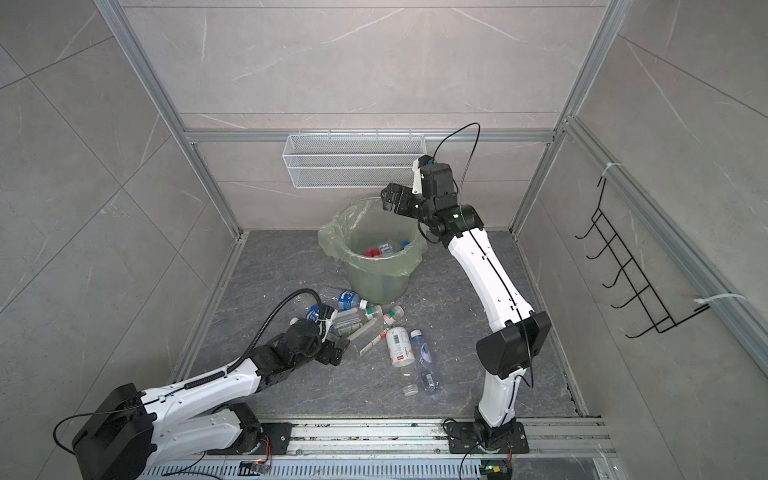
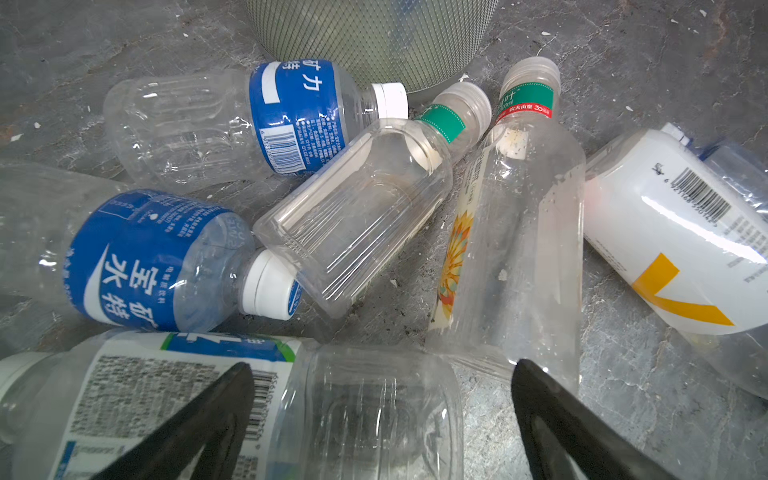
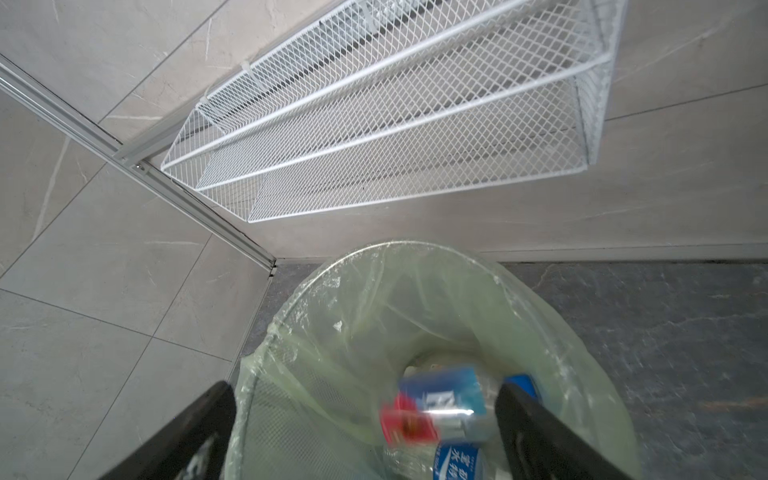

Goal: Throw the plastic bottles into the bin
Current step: 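Lift the bottle with the right gripper and release it over the bin, then lower the right gripper beside the pile while the left gripper reaches the white-labelled bottle, then close the left gripper on the white-labelled bottle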

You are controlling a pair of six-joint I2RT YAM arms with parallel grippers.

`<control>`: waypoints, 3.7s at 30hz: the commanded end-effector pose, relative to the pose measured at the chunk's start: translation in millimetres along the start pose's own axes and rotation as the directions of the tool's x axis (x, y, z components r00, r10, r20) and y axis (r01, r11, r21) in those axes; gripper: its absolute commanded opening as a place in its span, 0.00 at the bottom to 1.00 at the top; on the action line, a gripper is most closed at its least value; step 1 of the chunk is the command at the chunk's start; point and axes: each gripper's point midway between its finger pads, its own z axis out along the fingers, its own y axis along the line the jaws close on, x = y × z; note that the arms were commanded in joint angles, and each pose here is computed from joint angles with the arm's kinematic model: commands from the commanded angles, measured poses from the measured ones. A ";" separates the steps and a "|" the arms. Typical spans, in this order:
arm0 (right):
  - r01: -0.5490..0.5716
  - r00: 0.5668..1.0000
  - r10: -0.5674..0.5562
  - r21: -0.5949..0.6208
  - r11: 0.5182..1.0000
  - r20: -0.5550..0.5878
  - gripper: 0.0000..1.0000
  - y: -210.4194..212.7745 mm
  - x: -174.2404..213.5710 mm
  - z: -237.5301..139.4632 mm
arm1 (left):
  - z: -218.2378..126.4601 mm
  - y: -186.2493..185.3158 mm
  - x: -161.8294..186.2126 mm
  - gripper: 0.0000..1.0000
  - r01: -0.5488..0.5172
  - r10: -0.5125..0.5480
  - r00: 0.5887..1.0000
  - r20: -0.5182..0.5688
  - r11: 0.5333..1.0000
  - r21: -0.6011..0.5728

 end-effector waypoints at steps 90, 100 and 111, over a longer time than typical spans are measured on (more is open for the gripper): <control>-0.040 0.983 0.087 0.272 0.962 -0.163 1.00 -169.7 320.5 -139.1 | 52.4 -186.0 -28.1 1.00 0.363 -0.347 0.926 -0.149 0.927 0.091; -0.041 0.982 0.088 0.271 0.962 -0.164 1.00 -169.8 321.0 -138.9 | 66.6 -192.1 -5.4 0.96 0.356 -0.332 0.913 -0.238 0.933 0.061; -0.040 0.982 0.088 0.273 0.961 -0.167 1.00 -169.9 321.1 -138.3 | 67.4 -189.4 7.4 0.85 0.326 -0.303 0.911 -0.279 0.944 0.040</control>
